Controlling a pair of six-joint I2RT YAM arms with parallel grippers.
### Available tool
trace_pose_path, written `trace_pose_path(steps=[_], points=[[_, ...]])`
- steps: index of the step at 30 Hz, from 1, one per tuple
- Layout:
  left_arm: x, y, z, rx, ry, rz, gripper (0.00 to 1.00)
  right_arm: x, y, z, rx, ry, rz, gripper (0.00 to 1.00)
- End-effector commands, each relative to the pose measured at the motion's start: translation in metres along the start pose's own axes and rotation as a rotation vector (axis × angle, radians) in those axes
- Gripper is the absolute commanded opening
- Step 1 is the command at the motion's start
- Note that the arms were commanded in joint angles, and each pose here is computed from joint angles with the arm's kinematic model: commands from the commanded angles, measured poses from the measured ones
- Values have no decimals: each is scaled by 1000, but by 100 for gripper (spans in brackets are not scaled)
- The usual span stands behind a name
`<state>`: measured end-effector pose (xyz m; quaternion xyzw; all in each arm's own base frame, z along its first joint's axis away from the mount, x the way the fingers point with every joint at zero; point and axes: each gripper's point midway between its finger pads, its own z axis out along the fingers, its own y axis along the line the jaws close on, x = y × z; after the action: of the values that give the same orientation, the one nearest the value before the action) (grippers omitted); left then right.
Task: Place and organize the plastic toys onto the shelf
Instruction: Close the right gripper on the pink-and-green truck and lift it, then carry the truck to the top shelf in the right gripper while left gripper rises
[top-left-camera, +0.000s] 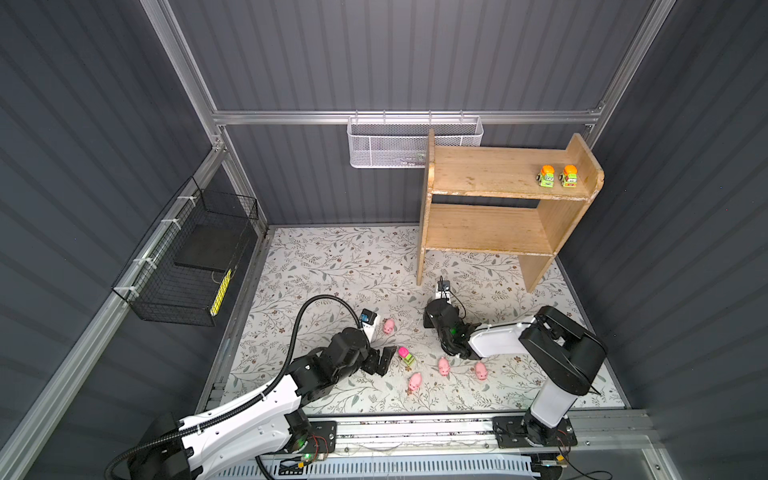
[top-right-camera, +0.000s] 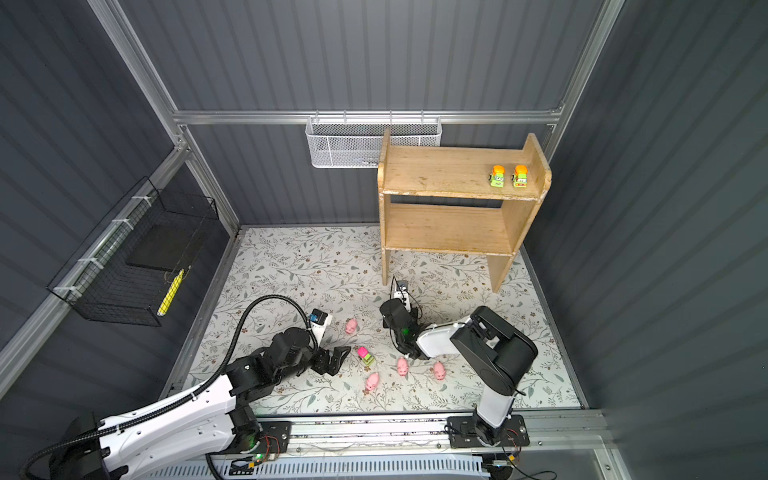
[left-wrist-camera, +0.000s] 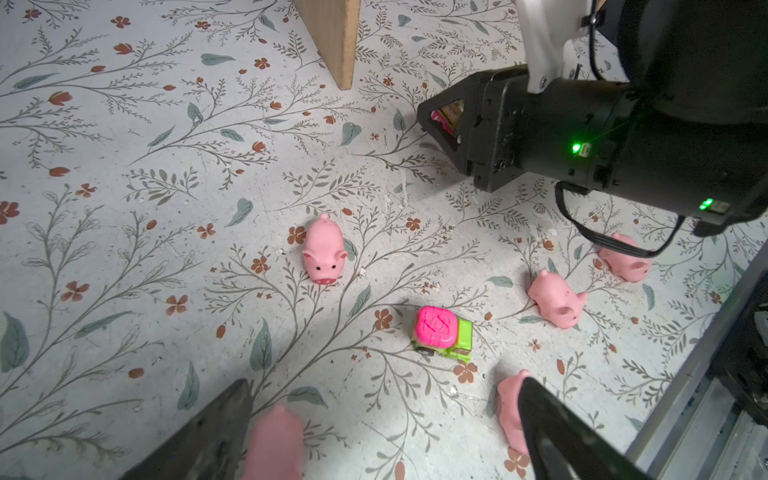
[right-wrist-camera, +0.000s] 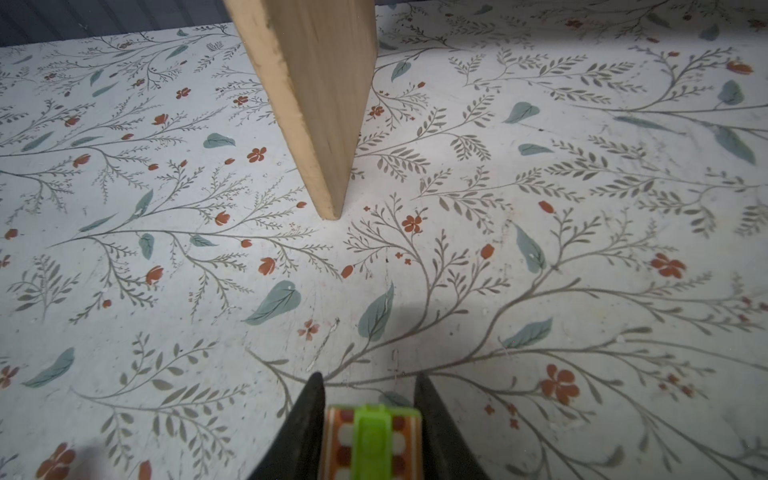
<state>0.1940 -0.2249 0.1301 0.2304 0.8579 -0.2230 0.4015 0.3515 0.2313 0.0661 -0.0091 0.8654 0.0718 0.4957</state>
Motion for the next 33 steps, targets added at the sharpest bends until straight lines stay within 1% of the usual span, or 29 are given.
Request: trace_pose_path(steps=[1, 8, 13, 16, 20, 25, 28, 29, 33], points=[[-23, -5, -11, 13, -48, 7, 100, -3, -2, -11, 7, 26, -29, 30], [-50, -20, -22, 63, -85, 15, 100, -27, -1, -44, -41, 42, -41, 30], [-67, -30, -22, 90, -95, 20, 100, -47, -1, -74, -75, 60, -62, 30], [-76, -34, -20, 92, -100, 39, 100, -63, -9, -97, -71, 40, -61, 30], [-99, -44, -21, 111, -126, 67, 100, -90, -22, -132, -84, -19, -53, 31], [-129, -76, -18, 188, -150, 104, 100, -117, -40, -171, -82, -73, -57, 31], [-142, -105, -12, 231, -153, 166, 100, -137, -50, -194, -84, -125, -45, 31], [-144, -113, -10, 239, -145, 188, 100, -139, -55, -201, -76, -123, -56, 31], [-163, -142, -8, 287, -153, 231, 100, -163, -65, -228, -77, -178, -45, 31]])
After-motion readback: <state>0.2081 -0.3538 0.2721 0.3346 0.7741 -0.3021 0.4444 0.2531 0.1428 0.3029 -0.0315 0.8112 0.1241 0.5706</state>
